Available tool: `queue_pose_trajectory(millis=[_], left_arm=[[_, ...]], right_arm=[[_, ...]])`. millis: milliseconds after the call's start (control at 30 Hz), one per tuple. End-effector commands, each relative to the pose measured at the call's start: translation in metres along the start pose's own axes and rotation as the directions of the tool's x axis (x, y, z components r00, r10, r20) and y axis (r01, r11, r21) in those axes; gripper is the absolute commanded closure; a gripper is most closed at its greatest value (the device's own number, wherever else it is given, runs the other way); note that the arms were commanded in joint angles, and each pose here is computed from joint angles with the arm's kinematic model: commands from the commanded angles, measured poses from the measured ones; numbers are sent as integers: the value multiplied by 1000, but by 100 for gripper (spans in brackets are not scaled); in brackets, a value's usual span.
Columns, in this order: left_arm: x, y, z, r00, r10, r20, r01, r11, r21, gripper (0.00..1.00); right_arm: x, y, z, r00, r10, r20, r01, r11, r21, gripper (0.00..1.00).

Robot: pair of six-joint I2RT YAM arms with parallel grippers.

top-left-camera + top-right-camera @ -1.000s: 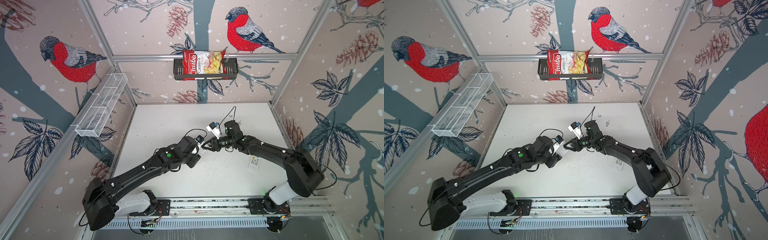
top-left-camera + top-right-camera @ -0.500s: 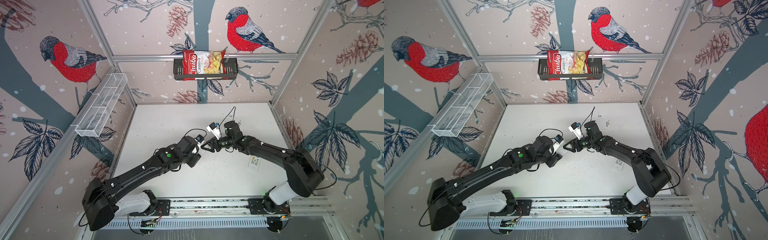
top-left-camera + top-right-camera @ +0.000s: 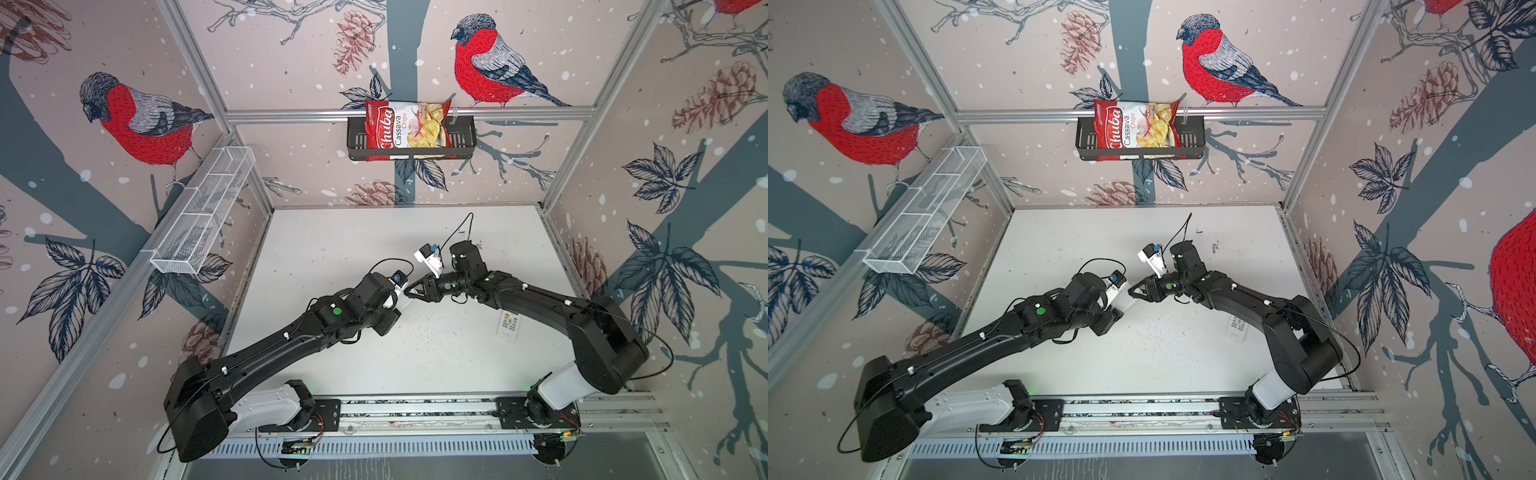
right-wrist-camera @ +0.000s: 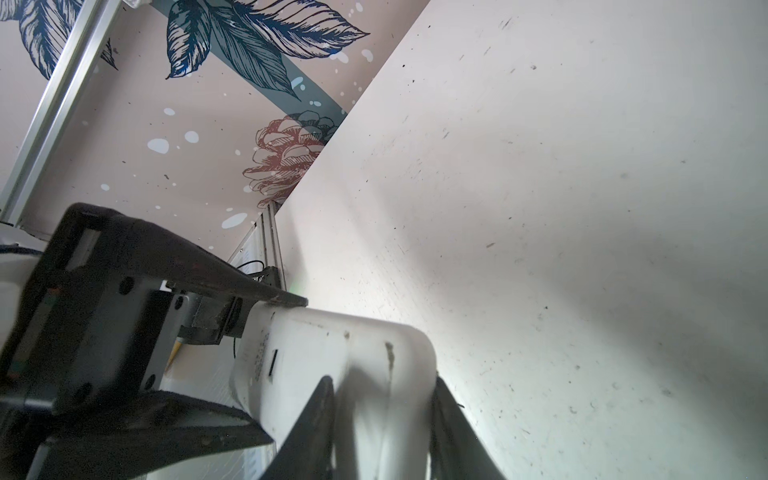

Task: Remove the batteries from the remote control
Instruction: 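Grip the battery cover's end with the right gripper beside the left gripper, then slide the battery cover off with the right gripper, away from the left gripper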

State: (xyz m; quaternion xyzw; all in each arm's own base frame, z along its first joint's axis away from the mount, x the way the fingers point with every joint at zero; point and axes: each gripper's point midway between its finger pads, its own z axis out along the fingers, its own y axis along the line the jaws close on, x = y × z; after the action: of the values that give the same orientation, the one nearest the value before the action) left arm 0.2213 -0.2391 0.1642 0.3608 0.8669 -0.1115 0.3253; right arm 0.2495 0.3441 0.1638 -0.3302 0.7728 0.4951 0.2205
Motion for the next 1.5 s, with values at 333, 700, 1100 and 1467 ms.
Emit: queue_pose_trajectory(millis=[333, 700, 1100, 1467], left_arm=[[-25, 4, -3, 995, -12, 97, 14, 1000, -22, 62], [-25, 5, 0, 996, -11, 92, 14, 1000, -26, 62], [-21, 8, 12, 998, -5, 58, 8, 999, -43, 62], [-23, 9, 50, 999, 39, -28, -40, 998, -49, 62]], right_arm=[[1, -10, -1, 1000, -2, 0, 2, 999, 45, 46], [-3, -18, -5, 1000, 4, 20, -6, 996, 88, 57], [-20, -62, -49, 979, 66, 193, -121, 950, 287, 38], [-30, -93, -112, 910, 54, 411, -246, 867, 432, 28]])
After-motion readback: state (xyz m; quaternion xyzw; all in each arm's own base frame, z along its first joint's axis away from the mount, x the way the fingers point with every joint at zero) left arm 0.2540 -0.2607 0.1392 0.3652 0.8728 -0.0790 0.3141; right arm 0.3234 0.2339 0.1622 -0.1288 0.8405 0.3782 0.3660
